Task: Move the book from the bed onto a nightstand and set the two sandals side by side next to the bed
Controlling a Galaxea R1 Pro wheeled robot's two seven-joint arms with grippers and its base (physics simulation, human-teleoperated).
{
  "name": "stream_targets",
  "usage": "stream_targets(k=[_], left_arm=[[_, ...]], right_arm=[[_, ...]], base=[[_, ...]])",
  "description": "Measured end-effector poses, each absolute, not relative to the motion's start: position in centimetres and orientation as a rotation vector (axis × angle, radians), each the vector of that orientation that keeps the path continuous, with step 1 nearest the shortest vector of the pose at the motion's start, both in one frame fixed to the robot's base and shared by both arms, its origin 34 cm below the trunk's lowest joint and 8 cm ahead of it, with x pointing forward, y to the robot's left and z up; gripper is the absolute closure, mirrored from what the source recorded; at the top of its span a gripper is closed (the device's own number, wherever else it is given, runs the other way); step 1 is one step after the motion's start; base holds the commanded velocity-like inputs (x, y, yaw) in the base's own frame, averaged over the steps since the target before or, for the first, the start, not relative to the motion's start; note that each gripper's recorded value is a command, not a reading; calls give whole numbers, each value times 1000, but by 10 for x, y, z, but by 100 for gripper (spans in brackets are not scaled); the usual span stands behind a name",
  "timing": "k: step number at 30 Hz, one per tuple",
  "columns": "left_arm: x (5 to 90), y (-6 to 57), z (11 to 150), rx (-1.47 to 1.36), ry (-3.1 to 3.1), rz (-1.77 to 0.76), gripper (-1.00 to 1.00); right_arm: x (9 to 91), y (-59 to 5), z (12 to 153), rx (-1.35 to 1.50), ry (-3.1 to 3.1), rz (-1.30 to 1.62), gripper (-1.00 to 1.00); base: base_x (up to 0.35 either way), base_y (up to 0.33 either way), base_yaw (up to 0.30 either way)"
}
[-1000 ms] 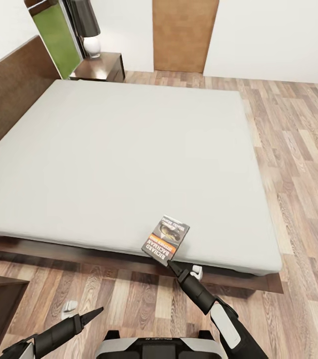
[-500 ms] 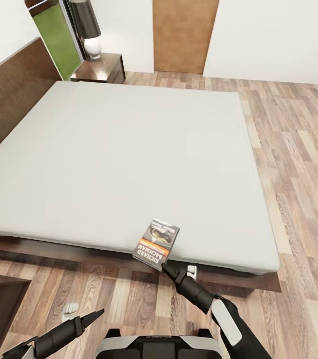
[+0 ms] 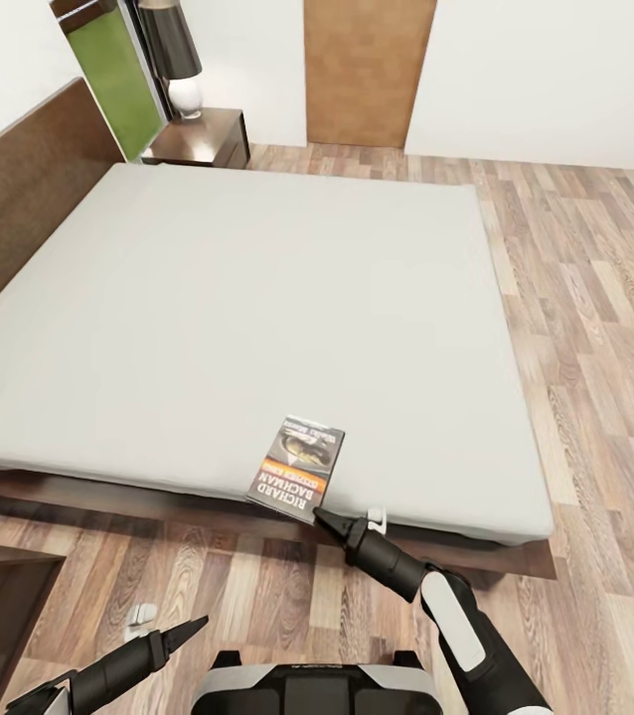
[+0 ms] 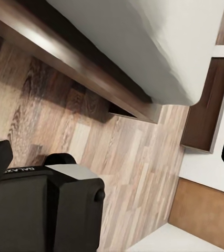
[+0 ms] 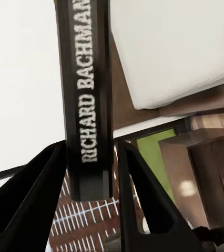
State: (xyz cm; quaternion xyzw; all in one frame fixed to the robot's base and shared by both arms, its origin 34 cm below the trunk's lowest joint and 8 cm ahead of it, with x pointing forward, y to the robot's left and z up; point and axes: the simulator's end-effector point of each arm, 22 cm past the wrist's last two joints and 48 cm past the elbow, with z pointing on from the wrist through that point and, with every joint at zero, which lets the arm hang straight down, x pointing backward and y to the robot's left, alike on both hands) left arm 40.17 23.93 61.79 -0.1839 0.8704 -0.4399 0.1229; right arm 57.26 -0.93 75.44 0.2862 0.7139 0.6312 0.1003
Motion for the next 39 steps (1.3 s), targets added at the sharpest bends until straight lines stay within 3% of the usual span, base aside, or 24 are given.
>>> stream_targets(k=[9, 39], left_arm=[[399, 239, 626, -537, 2539, -1284, -100], [396, 239, 632, -540, 2539, -1284, -100]], right_arm=[[555, 17, 769, 765, 2151, 1920, 100], [549, 18, 774, 747, 2165, 1914, 100]], base=[[0, 0, 0], [0, 0, 7]])
